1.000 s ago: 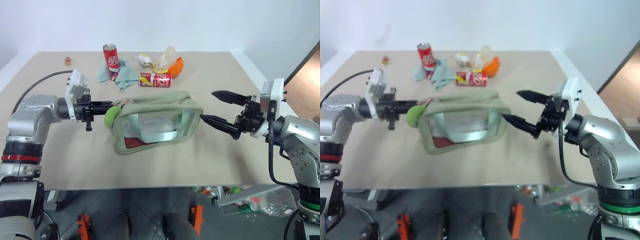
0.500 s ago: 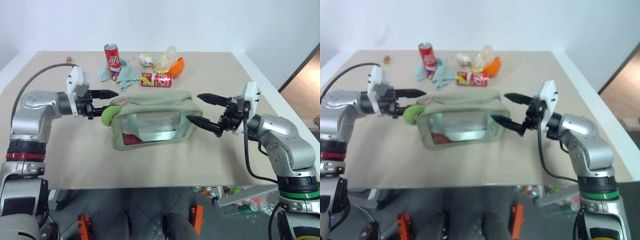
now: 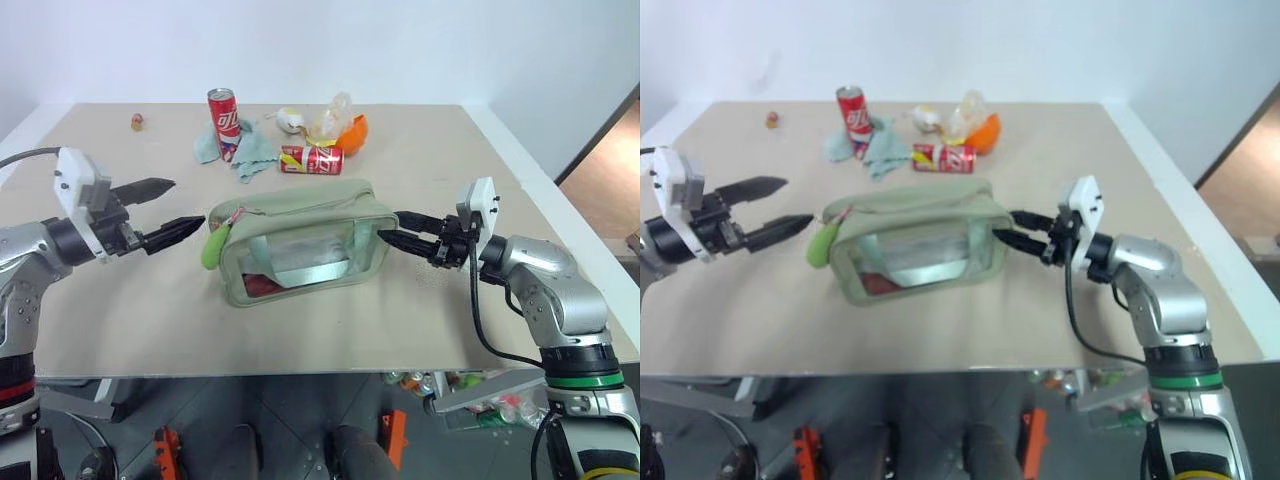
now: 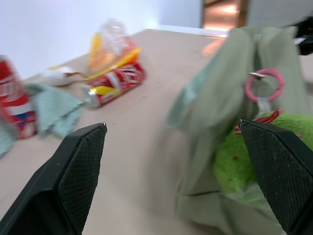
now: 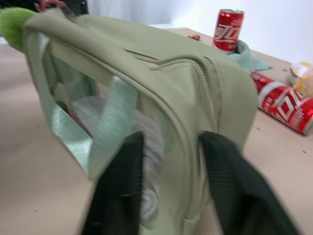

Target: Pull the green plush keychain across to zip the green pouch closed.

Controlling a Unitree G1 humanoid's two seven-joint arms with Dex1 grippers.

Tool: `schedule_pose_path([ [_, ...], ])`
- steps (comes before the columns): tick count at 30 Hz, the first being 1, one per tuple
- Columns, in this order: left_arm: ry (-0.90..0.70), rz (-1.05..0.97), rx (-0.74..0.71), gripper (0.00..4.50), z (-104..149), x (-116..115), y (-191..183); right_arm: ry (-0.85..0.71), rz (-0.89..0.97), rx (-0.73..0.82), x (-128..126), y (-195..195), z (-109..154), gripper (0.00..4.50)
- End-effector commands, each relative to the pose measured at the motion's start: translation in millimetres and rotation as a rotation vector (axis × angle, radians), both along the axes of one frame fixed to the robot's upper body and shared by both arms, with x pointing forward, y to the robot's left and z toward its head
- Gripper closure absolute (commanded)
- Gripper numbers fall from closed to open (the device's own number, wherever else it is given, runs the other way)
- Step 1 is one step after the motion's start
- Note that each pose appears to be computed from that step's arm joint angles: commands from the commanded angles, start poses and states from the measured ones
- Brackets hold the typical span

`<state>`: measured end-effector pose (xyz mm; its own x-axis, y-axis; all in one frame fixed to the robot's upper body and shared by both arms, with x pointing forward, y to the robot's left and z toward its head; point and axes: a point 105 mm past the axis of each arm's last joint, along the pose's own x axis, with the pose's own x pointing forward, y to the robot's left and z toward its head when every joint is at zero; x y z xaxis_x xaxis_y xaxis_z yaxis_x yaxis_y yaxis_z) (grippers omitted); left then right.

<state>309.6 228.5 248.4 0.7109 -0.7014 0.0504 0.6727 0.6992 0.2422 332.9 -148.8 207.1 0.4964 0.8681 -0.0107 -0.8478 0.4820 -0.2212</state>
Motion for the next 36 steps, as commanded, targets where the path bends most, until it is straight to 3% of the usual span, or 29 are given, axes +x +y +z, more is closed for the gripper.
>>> schedule_pose_path([
  [1, -0.074, 0.032, -0.013, 0.0, 19, -12, 3, -0.071, 0.031, 0.025, -5, 4, 21, 4.31],
  [6, -0.011, 0.076, -0.134, 0.0, 6, -32, 3, -0.078, 0.047, 0.029, -3, 8, 26, 4.46],
  [10, 0.13, 0.025, -0.213, 0.0, -23, -57, -22, -0.081, 0.052, 0.011, -7, 7, 25, 4.46],
  [14, 0.197, -0.026, -0.285, 0.0, -29, -70, -43, -0.082, 0.054, 0.009, -11, 8, 24, 4.46],
  [25, 0.144, 0.057, -0.288, 0.0, -25, -55, -36, -0.088, 0.045, -0.007, -12, 6, 24, 4.46],
  [28, 0.16, 0.065, -0.292, 0.78, -29, -55, -31, -0.089, 0.043, -0.009, -13, 6, 23, 4.5],
  [36, 0.188, 0.078, -0.277, 3.55, -40, -50, -24, -0.094, 0.029, -0.018, -13, 4, 22, 4.5],
])
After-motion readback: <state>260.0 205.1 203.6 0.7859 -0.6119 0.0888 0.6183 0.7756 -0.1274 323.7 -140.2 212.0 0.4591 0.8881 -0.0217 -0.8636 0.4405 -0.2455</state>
